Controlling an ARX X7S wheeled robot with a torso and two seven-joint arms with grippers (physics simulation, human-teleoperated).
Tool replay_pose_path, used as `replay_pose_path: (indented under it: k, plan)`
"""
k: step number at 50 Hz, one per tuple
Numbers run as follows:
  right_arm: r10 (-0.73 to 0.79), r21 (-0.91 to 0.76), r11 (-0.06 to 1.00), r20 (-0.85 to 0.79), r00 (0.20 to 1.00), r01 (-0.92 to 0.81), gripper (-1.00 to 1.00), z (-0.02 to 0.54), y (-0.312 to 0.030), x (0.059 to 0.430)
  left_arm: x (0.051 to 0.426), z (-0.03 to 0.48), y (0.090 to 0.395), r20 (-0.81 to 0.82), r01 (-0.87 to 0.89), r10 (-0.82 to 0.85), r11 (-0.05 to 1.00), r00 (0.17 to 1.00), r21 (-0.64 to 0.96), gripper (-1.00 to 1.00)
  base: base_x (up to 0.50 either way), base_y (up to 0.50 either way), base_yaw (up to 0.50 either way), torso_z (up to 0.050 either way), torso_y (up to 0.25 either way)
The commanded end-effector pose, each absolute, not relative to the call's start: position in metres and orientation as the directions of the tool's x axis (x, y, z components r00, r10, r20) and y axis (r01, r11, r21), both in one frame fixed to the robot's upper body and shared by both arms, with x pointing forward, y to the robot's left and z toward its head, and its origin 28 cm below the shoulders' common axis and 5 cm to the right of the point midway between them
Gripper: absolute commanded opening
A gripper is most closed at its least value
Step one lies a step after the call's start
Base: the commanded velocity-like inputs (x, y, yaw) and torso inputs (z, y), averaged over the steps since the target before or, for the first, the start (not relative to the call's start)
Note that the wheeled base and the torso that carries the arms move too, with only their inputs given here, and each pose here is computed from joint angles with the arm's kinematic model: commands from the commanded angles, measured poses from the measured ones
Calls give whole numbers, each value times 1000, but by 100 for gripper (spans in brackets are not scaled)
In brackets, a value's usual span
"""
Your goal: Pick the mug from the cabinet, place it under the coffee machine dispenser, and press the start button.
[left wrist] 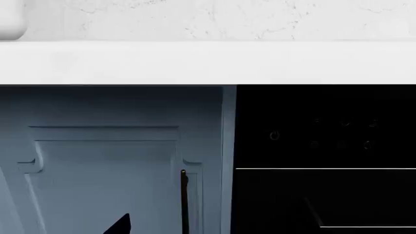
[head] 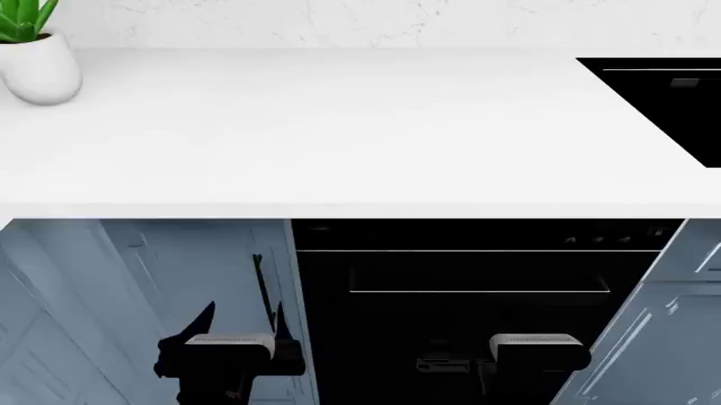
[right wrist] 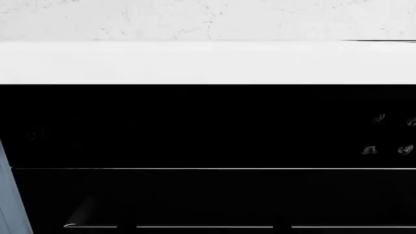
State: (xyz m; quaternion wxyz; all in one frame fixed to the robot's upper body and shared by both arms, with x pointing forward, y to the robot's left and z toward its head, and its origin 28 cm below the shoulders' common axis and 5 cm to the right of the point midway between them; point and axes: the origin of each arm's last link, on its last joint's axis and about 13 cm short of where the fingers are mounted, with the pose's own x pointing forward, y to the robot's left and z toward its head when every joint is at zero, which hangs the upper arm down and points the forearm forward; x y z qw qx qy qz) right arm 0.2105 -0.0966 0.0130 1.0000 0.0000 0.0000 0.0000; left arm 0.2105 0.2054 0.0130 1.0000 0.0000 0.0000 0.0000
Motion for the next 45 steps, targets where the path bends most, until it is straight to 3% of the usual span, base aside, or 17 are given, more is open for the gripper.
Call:
replay_pose_path:
  k: [1,13,21,27,45]
  plan:
    - [-1,4,1000,1,1000,1,100,14,-96,210,209,14,206,13,1,-1,1000,1000,2,100,0,0,0,0,0]
    - [-14,23,1000,88,996,12,100,39,-96,200,200,29,207,100,90,-85,995,991,-48,100,0,0,0,33,7]
    - [-17,-4,1000,340,940,20,100,137,-97,182,207,131,209,333,121,-68,983,941,-140,100,0,0,0,50,14]
    - [2,-17,1000,433,901,5,100,176,-94,176,207,176,209,449,115,-34,981,893,-154,100,0,0,0,50,13]
    - [36,-53,999,558,829,-8,100,221,-90,164,196,213,206,561,153,-38,975,827,-160,100,0,0,0,50,13]
